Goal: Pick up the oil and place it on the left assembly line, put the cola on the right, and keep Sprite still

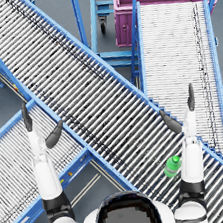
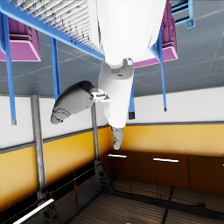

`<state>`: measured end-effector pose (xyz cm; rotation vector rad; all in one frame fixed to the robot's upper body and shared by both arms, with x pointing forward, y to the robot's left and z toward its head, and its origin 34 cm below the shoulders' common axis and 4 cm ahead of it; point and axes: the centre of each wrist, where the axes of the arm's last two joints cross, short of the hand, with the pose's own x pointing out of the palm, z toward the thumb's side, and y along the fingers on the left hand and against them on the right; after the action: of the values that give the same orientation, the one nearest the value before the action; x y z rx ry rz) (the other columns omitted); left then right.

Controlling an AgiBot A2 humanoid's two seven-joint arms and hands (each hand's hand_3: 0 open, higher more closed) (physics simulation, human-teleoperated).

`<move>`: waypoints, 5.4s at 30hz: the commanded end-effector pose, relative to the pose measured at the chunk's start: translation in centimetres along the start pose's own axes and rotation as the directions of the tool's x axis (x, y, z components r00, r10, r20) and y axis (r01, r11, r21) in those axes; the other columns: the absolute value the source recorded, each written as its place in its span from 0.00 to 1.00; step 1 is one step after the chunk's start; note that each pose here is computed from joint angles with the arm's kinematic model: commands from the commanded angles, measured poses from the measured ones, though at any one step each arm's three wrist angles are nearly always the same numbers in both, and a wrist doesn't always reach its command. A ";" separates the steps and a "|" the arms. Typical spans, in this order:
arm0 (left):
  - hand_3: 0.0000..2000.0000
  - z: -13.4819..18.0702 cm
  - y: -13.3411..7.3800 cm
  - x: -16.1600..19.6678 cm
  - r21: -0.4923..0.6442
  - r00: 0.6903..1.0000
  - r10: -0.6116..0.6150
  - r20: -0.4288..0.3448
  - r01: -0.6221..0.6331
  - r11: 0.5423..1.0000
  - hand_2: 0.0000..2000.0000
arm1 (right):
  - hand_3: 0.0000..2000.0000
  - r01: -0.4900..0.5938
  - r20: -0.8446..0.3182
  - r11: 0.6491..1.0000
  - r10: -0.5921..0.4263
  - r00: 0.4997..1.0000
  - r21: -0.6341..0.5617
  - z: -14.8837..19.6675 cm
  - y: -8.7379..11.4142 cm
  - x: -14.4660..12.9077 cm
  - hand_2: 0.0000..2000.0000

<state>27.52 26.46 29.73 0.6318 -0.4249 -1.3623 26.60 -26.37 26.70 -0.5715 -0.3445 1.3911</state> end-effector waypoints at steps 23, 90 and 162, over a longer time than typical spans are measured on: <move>0.00 0.9 0.0 0.7 0.034 1.000 -0.013 0.017 0.012 0.999 0.00 | 0.00 0.016 0.015 1.000 -0.015 1.000 -0.016 0.4 -0.1 0.0 0.00; 0.00 1.2 -0.9 0.7 0.040 0.999 0.012 0.042 -0.014 0.999 0.00 | 0.00 0.042 0.041 0.996 -0.039 0.998 -0.073 1.8 -0.4 0.1 0.00; 0.00 1.5 -1.4 1.3 0.042 0.998 0.002 0.070 -0.005 0.999 0.00 | 0.00 0.119 0.074 0.989 -0.113 0.991 -0.087 2.3 -0.6 0.3 0.00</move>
<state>25.77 24.65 29.64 0.6060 -0.5108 -1.3912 25.92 -25.53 28.75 -0.5590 -0.4899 1.3069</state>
